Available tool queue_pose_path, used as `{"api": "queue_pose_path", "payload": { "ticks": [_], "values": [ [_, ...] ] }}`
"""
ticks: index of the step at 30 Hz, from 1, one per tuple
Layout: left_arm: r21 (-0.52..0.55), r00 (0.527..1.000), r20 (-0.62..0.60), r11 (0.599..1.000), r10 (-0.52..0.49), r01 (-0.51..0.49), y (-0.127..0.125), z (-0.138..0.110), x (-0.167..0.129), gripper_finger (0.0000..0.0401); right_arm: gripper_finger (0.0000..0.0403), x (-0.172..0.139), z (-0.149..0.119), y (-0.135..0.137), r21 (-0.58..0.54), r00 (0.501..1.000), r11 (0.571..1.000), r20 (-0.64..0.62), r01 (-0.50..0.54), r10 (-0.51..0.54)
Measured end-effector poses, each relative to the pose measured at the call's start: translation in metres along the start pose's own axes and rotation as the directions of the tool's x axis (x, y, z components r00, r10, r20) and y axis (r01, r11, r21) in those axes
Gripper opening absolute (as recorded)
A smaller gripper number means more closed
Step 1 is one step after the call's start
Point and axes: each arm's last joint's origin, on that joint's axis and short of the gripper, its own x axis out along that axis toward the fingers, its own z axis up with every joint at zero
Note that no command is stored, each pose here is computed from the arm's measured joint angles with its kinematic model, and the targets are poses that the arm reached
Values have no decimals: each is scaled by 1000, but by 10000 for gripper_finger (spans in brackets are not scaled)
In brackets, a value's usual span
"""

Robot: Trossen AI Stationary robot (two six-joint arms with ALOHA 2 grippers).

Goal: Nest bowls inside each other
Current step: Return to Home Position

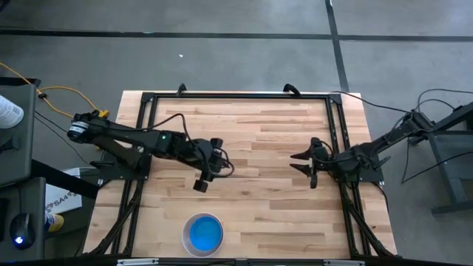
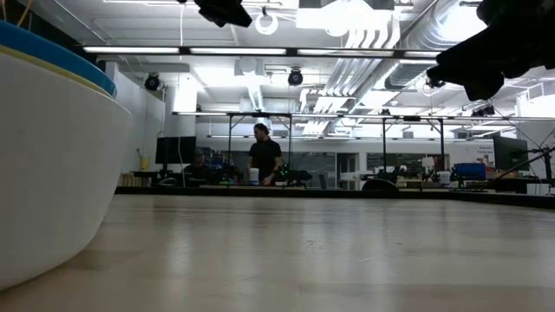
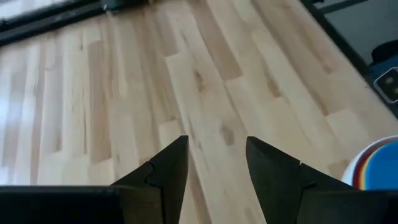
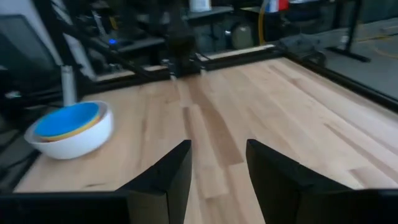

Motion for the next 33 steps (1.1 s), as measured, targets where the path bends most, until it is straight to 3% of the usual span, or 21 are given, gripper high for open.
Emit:
{"api": "queue_pose_path", "payload": {
  "ticks": [8, 17, 22, 33],
  "values": [
    [-42, 999, 0, 999, 35, -35, 15, -2, 0, 159, 146, -11, -3, -4, 16, 988, 988, 40, -152, 151],
    [-41, 999, 21, 999, 36, -35, 15, 0, 0, 159, 146, -15, -18, -8, 60, 952, 958, 145, -280, 269],
    [-40, 999, 38, 998, 39, -38, 15, 2, -2, 159, 146, -16, -22, -10, 76, 945, 953, 172, -293, 277],
    [-39, 998, 53, 998, 42, -40, 15, 3, -7, 159, 146, -16, -28, -8, 47, 927, 929, 105, -367, 361]
  ]
}}
